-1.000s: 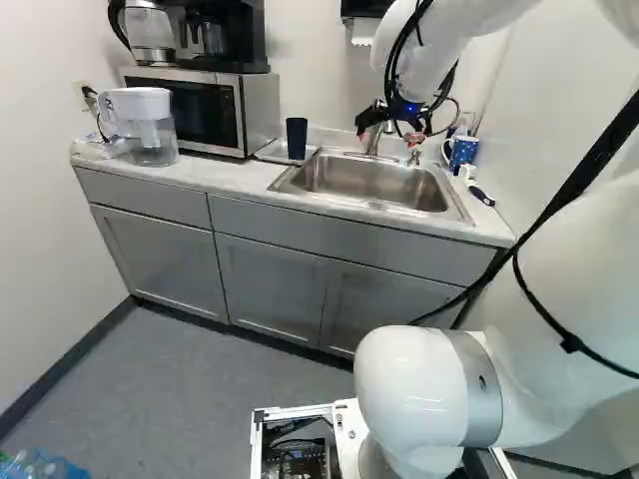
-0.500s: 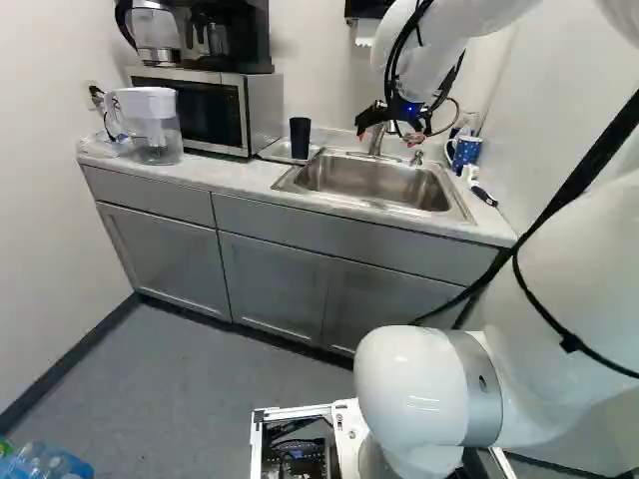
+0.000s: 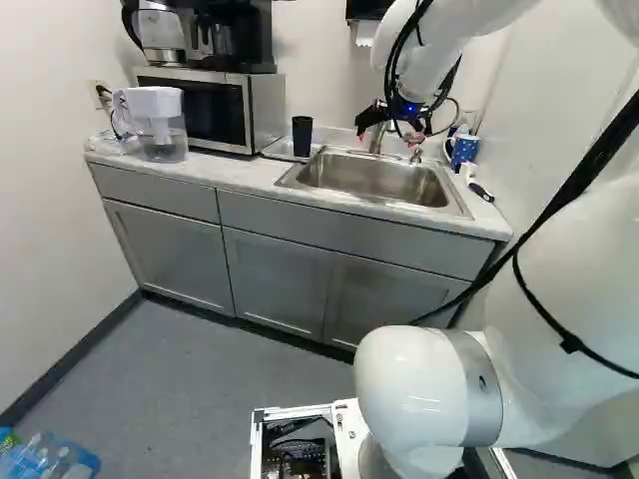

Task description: Rinse the cup and place it in the tray

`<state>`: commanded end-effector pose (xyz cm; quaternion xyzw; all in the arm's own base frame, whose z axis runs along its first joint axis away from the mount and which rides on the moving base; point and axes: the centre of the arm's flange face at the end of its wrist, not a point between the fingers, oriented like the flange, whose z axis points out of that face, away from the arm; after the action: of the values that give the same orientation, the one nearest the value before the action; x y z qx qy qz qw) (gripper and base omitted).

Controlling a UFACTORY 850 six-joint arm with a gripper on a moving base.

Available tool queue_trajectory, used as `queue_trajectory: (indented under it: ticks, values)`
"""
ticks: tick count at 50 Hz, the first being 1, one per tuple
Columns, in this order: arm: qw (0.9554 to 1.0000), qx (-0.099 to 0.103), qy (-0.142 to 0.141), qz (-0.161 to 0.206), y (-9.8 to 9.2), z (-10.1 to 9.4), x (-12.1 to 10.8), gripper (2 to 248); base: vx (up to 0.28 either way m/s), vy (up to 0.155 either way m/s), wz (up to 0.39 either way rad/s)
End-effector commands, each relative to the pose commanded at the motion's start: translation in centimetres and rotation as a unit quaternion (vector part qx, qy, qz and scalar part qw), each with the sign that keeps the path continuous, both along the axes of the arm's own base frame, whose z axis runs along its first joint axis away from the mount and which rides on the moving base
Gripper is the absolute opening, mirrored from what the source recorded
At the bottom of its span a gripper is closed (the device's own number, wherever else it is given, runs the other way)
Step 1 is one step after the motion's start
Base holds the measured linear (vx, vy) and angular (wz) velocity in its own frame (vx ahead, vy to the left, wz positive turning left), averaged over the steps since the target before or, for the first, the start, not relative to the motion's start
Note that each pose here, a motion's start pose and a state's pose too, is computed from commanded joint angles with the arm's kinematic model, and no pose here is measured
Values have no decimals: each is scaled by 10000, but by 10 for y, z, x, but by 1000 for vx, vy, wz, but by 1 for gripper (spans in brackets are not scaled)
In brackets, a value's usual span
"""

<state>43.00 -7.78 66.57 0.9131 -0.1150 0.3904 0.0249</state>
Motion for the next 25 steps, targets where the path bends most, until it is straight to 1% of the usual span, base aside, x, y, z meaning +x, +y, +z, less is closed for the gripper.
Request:
queue_trajectory:
  ticks: [13,25]
  values:
    - [10000,0,0,0,0,0,0,247,-93,38,-3]
    - [10000,0,0,0,0,0,0,247,-130,3,4]
